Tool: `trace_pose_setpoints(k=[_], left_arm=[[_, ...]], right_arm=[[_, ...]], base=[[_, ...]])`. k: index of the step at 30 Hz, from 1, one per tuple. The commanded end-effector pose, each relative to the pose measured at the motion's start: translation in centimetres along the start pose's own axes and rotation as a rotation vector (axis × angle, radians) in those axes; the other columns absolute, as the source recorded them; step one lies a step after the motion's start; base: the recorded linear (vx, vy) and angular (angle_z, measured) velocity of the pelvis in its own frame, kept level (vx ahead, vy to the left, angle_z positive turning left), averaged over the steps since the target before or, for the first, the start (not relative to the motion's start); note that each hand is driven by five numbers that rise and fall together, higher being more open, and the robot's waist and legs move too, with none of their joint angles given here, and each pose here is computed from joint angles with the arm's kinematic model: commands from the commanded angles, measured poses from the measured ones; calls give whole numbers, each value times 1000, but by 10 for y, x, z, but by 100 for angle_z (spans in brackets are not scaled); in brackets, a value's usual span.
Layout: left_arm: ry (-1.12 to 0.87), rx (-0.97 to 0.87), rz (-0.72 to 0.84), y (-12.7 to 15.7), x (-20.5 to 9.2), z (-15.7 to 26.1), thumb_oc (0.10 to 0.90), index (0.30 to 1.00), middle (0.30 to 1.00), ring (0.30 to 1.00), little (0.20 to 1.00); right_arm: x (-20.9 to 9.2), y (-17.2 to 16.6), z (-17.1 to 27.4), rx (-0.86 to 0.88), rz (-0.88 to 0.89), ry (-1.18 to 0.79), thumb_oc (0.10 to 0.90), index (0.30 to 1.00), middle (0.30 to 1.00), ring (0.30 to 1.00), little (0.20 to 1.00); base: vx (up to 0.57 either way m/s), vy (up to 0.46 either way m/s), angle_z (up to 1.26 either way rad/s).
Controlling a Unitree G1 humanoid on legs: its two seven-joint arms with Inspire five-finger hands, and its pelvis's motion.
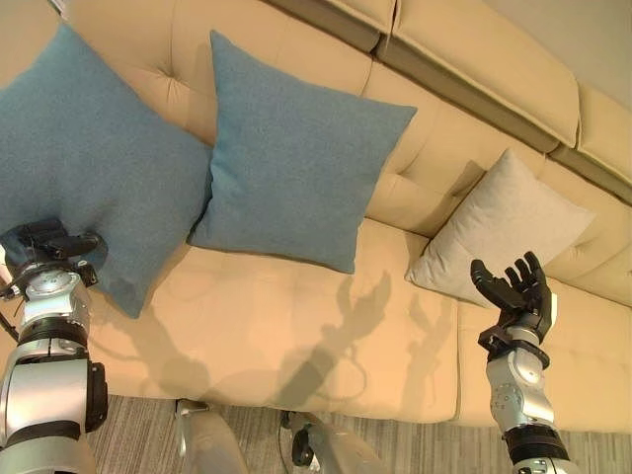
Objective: Pick up all the scattered cushions and arrange them neatly on the sofa.
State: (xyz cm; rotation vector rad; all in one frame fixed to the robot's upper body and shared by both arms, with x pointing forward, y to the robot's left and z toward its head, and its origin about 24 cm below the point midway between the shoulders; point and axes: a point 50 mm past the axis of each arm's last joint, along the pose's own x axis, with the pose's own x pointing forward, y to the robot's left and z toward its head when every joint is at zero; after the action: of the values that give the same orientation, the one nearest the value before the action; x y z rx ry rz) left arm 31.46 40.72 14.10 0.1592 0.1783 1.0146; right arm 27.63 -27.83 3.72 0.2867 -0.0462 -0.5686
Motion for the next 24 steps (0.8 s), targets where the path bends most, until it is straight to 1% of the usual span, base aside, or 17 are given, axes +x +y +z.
trace_pose_setpoints(k=[1,2,3,4,5,6,8,10,12,14,15,16,18,19,20,23,24], left_arm=[[-96,52,153,35,12,36,800,900,900,900,900],[-95,25,115,23,9,41,800,900,900,900,900],[-95,25,115,23,9,41,800,900,900,900,900],[-73,-104,86,16,8,47,800,900,900,900,900],[-92,-98,58,4,4,56,800,900,900,900,900],[-89,-64,53,-1,2,58,800,900,900,900,900],[-94,-62,59,-1,2,64,800,900,900,900,900],[-207,23,120,-7,-4,97,800,900,900,900,900],[-244,56,149,-3,-5,110,800,900,900,900,900],[-240,65,196,9,-3,119,800,900,900,900,900],[-235,75,226,18,-1,119,800,900,900,900,900],[-235,75,226,18,0,119,800,900,900,900,900],[-228,70,268,31,2,121,800,900,900,900,900],[-228,70,269,31,2,121,800,900,900,900,900],[-258,111,312,43,3,131,800,900,900,900,900],[-301,128,362,55,2,143,800,900,900,900,900],[-301,128,362,55,2,143,800,900,900,900,900]], right_arm=[[16,-5,62,17,-11,-280,800,900,900,900,900],[19,0,64,16,-4,-284,800,900,900,900,900],[19,0,64,16,-5,-284,800,900,900,900,900],[21,6,68,33,4,-294,800,900,900,900,900],[22,15,65,15,25,-284,800,900,900,900,900],[23,22,67,26,38,-290,800,900,900,900,900],[22,26,67,34,48,-294,800,900,900,900,900],[16,36,61,17,80,-290,800,900,900,900,900],[15,38,61,9,85,-300,800,900,900,900,900],[14,38,63,-11,88,-316,800,900,900,900,900],[14,35,65,-27,85,-323,800,900,900,900,900],[13,35,65,-27,85,-323,800,900,900,900,900],[14,30,68,-39,77,-331,800,900,900,900,900],[14,30,68,-39,77,-331,800,900,900,900,900],[16,26,67,-61,73,-317,800,900,900,900,900],[17,25,69,-71,85,-323,800,900,900,900,900],[17,26,69,-71,85,-323,800,900,900,900,900]], base=[[0,0,0],[-7,-2,5],[-13,6,10],[-23,-5,9],[-46,-1,6],[-46,-12,7],[-14,-3,11],[0,-6,6],[0,0,0],[11,-11,-5],[0,0,0],[0,0,0],[0,0,0],[43,-87,2],[17,-83,3],[-8,-50,16],[-14,-42,21]])
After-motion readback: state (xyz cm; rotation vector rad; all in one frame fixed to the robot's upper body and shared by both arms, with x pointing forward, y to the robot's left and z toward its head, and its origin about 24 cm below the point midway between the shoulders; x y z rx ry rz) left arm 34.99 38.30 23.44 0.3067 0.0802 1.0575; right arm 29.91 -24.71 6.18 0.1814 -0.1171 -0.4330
